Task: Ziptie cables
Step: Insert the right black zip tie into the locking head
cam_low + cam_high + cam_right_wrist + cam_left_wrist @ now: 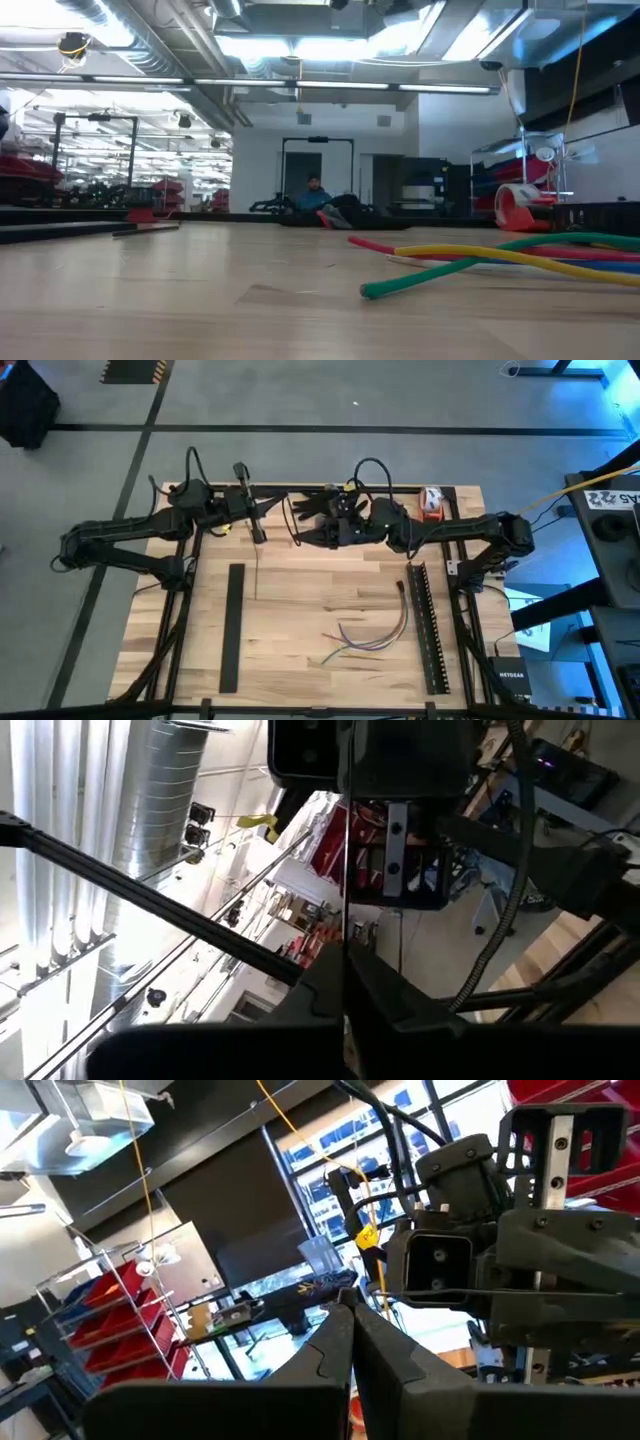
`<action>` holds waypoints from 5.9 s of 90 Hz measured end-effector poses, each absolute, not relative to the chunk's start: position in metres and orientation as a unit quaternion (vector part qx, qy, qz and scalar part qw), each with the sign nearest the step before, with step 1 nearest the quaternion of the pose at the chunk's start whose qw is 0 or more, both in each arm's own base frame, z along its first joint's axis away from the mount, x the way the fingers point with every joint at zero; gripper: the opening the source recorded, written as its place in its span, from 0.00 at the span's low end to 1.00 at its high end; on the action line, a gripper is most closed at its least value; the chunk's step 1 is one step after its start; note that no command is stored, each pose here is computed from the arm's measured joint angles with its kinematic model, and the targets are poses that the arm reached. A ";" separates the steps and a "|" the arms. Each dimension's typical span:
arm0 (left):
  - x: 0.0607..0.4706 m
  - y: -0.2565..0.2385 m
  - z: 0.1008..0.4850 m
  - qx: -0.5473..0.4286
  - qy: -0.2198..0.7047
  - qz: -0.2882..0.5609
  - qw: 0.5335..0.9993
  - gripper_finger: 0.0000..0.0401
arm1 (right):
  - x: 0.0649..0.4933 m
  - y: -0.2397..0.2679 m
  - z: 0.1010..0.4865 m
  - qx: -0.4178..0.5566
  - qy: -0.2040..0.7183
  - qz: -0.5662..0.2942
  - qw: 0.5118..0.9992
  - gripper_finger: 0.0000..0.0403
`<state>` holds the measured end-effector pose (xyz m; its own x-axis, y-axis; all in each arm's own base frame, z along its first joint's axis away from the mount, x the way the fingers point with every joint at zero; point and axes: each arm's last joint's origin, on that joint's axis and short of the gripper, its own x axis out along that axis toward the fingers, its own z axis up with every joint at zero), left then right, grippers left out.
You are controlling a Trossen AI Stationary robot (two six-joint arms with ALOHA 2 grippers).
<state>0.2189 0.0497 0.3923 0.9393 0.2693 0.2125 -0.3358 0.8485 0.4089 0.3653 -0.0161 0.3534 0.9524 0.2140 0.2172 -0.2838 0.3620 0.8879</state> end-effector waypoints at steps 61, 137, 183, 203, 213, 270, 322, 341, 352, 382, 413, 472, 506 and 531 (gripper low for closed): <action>0.220 0.043 0.392 0.242 -0.073 0.143 0.957 0.00 | 0.366 -0.017 0.353 0.547 -0.037 0.139 0.825 0.00; 0.221 0.043 0.391 0.228 -0.070 0.141 0.961 0.00 | 0.367 -0.018 0.347 0.551 -0.022 0.109 0.827 0.00; 0.231 0.040 0.384 0.282 -0.048 0.132 0.949 0.00 | 0.366 -0.018 0.351 0.570 -0.042 0.114 0.813 0.00; 0.230 0.042 0.384 0.286 -0.047 0.137 0.947 0.00 | 0.365 -0.018 0.355 0.567 -0.059 0.126 0.812 0.00; 0.230 0.042 0.384 0.286 -0.047 0.138 0.947 0.00 | 0.365 -0.018 0.356 0.566 -0.061 0.128 0.812 0.00; 0.229 0.048 0.384 0.284 -0.041 0.148 0.946 0.00 | 0.365 -0.015 0.355 0.555 -0.054 0.135 0.819 0.00; 0.226 0.045 0.378 0.237 -0.016 0.104 0.966 0.00 | 0.367 -0.016 0.350 0.549 -0.035 0.115 0.827 0.00; 0.223 0.045 0.374 0.235 0.007 0.093 0.968 0.00 | 0.367 -0.016 0.349 0.550 -0.033 0.114 0.827 0.00; 0.218 0.045 0.376 0.238 0.010 0.096 0.967 0.00 | 0.365 -0.015 0.353 0.548 -0.038 0.117 0.827 0.00; 0.212 0.047 0.377 0.234 0.012 0.101 0.967 0.00 | 0.362 -0.016 0.355 0.543 -0.044 0.109 0.831 0.00; 0.221 0.048 0.372 0.232 0.022 0.098 0.967 0.00 | 0.361 -0.016 0.360 0.522 -0.068 0.118 0.842 0.00; 0.224 0.047 0.379 0.186 -0.026 0.103 0.977 0.00 | 0.365 -0.020 0.347 0.491 -0.033 0.069 0.868 0.00; 0.233 0.040 0.373 0.213 -0.008 0.090 0.973 0.00 | 0.366 -0.037 0.340 0.513 -0.029 0.028 0.858 0.00; 0.230 0.039 0.371 0.237 0.010 0.094 0.967 0.00 | 0.364 -0.046 0.343 0.509 -0.013 0.074 0.858 0.01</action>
<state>0.2304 0.0394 0.3713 0.9820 0.1874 0.0253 -0.1779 0.8700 0.4599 0.3635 -0.0458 0.3429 0.9886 0.1146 0.0977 -0.1407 0.4716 0.8705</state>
